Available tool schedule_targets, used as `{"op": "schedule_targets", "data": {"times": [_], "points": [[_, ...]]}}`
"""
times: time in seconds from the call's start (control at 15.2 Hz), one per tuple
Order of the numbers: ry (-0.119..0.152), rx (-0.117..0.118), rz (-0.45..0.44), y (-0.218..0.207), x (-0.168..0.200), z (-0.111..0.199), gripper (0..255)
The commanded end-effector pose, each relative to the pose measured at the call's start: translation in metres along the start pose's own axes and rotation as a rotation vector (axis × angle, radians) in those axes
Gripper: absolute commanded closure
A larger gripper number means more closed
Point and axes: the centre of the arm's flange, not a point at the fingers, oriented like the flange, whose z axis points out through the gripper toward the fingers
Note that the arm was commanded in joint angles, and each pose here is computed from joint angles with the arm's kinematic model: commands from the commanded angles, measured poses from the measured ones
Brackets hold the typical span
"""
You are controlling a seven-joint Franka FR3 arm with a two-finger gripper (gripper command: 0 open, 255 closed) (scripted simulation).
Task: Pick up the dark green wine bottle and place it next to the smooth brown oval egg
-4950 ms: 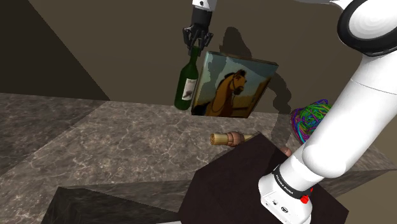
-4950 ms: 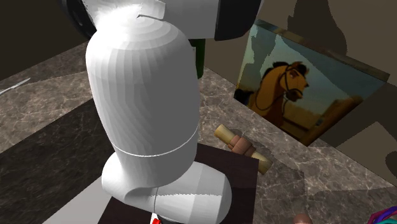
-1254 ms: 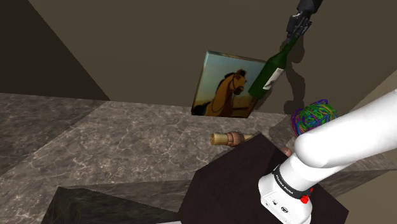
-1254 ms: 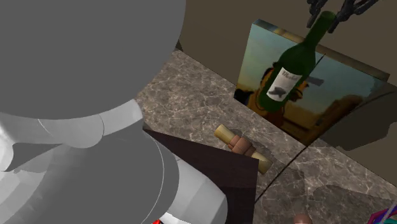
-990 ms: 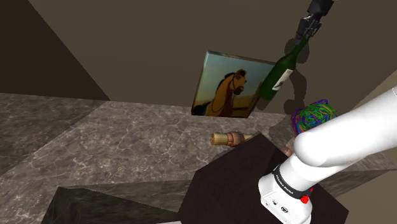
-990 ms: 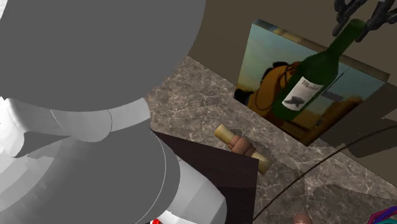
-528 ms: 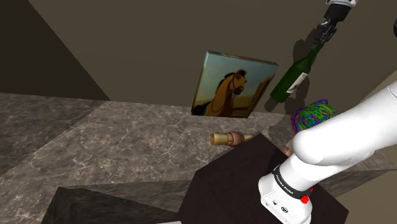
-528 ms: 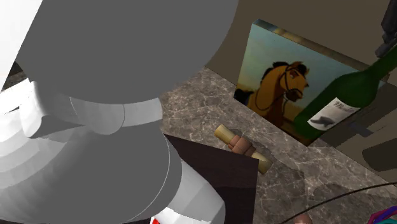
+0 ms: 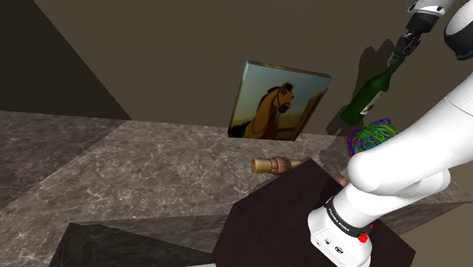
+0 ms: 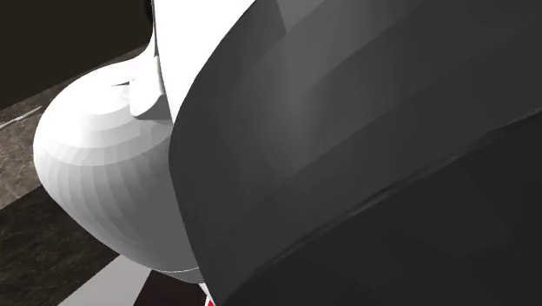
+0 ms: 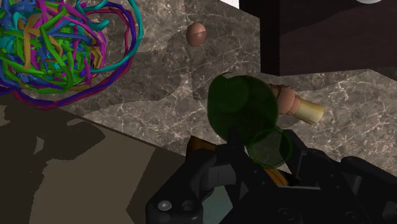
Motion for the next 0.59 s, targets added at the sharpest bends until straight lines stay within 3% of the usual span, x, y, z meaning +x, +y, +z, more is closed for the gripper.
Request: {"op": "schedule_targets", "data": {"times": [0.0, 0.53], "points": [[0.0, -0.001, -0.001, 0.006, -0.002, 0.007, 255], [0.0, -0.001, -0.001, 0.008, 0.002, 0.049, 255]]}}
